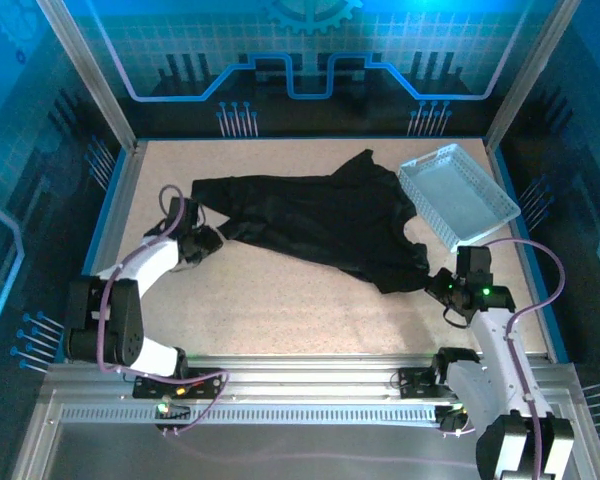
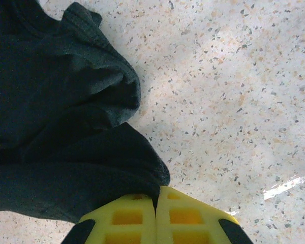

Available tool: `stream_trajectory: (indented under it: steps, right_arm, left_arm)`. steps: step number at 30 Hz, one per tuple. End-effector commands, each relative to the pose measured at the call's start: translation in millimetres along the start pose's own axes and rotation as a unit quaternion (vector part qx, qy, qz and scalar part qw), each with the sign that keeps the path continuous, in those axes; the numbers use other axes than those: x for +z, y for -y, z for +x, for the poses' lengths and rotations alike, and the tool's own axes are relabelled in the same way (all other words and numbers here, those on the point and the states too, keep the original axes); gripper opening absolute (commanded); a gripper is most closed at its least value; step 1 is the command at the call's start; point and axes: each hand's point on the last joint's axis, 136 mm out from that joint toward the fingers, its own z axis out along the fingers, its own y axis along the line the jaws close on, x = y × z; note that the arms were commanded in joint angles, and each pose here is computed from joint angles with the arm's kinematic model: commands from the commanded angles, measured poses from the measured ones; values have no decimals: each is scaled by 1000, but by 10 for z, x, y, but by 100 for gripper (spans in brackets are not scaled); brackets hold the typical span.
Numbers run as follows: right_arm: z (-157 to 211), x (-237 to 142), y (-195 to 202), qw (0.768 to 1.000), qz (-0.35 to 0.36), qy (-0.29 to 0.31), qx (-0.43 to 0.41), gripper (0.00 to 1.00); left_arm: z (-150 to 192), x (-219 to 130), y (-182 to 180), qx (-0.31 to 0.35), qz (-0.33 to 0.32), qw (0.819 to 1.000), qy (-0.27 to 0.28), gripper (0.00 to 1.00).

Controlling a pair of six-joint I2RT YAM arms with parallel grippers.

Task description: Fold the inside-out t-shirt

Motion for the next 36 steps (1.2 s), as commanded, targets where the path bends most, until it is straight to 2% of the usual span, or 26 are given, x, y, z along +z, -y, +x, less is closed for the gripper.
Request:
stream_trajectory:
  steps: [1,7,11,19,22,24,26,36]
  right_arm:
    - [-158,-57,4,1000,0,23,0,0]
    - [-146,-19,31,1000,-5,21,10,0]
    - [-158,-27,49,1000,0,23,5,0]
    - [-157,-19,41,1000,-4,21,7,0]
    - [-172,-28,39,1000,-3,23,6,0]
    - [-177,-31,36,1000,-4,24,5,0]
    - [-176,-28,32,1000,-5,23,6,0]
    - [-162,-21,26,1000,-8,21,6,0]
  left_arm:
    - [-269,-20,420,16,57,998,-6,32]
    - [-355,104,546,4,55,998,-26,35]
    - [-259,227,614,10,52,997,-52,36]
    - [-58,435,496,-2,33,996,-84,36]
    - [-47,436,431,-2,16,997,-79,37]
    - [-41,425,370,-3,1,997,-76,43]
    - [-29,422,334,-3,-7,997,-77,43]
    - [55,546,413,0,21,996,-92,41]
